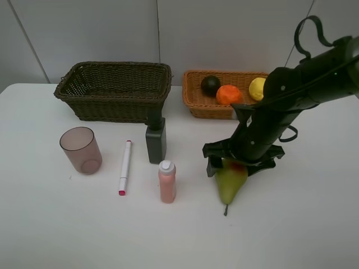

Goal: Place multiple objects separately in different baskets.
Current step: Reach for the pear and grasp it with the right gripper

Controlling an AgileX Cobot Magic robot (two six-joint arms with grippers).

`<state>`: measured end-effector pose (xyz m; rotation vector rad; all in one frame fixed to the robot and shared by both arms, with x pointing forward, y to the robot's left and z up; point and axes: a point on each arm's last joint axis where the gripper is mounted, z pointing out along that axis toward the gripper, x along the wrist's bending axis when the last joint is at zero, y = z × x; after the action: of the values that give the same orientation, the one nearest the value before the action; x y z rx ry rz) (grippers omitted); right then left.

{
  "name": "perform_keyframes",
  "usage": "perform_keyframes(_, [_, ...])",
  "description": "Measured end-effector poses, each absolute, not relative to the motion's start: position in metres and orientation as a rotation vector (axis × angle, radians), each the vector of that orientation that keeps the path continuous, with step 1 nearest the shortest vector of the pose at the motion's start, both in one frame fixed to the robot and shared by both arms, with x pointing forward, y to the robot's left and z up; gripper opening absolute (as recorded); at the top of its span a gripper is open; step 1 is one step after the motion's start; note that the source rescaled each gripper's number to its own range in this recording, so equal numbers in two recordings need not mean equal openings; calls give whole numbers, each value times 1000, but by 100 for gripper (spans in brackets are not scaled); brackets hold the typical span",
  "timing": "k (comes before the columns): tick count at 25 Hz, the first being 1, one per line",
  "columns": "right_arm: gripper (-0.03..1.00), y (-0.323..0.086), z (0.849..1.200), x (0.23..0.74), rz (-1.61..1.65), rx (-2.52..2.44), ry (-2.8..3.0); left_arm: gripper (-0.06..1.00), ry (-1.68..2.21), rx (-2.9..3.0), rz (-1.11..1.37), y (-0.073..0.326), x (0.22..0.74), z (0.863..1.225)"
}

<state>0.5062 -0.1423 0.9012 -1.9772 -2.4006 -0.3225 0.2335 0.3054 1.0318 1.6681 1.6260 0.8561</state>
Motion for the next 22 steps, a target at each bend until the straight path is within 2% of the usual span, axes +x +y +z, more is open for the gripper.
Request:
perform_keyframes(11, [73,-142,894,506,-293,-1978,-2393,100,1626,1668,856,305,234,1032])
perform_keyframes(12, [69,-142,894,506,-292,-1978,-2393,100,1626,1668,856,305,234,1032])
perform_keyframes(13, [55,-142,894,506,-292,-1979,-2391,100,1626,1668,856,305,234,1032])
perform_keyframes(14, [38,-142,894,506,-288,-1984,-2385,100,1626,1668,856,305,234,1032])
perform_keyframes(15, [35,-142,894,506,-289,-1991,-2378,100,1626,1668,856,305,234,1032])
perform_keyframes(22, [35,-142,894,506,-285,-1995,-2375,100,1626,1668,856,305,234,1032])
